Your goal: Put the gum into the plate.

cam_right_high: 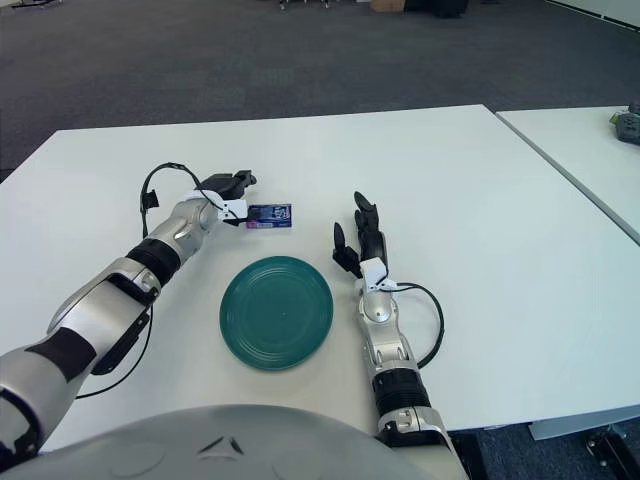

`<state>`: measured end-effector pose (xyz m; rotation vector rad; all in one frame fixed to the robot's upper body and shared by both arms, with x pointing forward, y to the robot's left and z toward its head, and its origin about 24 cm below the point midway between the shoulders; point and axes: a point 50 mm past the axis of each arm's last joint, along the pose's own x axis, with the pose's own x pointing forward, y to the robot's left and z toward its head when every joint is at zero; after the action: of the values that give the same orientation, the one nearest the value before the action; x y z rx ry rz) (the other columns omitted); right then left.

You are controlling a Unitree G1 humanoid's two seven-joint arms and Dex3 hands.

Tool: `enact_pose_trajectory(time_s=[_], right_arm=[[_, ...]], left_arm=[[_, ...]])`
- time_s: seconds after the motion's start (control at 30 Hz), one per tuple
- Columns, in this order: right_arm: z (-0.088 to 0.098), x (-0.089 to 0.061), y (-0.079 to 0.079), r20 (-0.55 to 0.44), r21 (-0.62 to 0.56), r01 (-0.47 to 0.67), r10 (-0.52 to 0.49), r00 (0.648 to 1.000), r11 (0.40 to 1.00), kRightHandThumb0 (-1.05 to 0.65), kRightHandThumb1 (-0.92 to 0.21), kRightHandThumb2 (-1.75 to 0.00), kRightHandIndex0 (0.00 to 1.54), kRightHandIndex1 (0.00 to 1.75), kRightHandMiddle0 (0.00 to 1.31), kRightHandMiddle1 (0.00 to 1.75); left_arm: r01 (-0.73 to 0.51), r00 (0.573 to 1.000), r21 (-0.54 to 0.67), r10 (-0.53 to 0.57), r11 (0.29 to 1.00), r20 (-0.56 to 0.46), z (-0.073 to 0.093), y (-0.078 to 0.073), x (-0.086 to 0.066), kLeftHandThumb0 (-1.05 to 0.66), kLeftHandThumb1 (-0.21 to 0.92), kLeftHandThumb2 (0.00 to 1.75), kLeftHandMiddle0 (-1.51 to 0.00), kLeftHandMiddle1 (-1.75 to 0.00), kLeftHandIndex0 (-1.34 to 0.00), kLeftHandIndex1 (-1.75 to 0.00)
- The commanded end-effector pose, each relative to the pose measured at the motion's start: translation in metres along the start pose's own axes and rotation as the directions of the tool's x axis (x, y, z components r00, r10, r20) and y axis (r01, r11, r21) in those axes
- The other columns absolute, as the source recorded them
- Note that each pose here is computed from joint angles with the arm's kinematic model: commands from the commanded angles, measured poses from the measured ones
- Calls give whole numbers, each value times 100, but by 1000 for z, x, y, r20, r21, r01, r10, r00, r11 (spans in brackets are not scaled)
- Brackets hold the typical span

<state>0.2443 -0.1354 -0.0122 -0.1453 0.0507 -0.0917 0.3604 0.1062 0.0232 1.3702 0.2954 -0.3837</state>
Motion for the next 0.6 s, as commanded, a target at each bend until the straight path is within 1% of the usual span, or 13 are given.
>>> enact_pose_trajectory(time_s=[0.0,0.2,0.3,0.47,0.57], right_arm=[[-26,-16,4,-140,-13,-9,7,990,1000,-62,-92,-77,23,1,0,44],[-26,-17,6,-136,-14,-1,-1,991,1000,-63,-92,-77,25,2,0,47],[-26,-18,7,-131,-20,-1,-2,991,1000,-64,-92,-78,26,2,0,48],[-25,-19,7,-125,-26,3,-6,992,1000,-65,-92,-78,27,2,0,49],[-25,-19,7,-124,-26,4,-7,992,1000,-66,-92,-78,27,2,0,49]], left_arm=[[-11,1000,14,11,1000,-8,-1,7,2,-105,92,66,-12,-3,0,-62],[0,1000,35,0,999,15,-2,2,2,-105,92,64,-18,-5,0,-71],[9,1000,54,-10,999,23,-3,-3,2,-105,92,63,-20,-6,0,-73],[28,999,76,-30,997,28,-5,-12,2,-105,92,64,-23,-6,0,-71],[40,999,79,-42,996,26,-4,-20,2,-105,92,64,-22,-5,0,-68]])
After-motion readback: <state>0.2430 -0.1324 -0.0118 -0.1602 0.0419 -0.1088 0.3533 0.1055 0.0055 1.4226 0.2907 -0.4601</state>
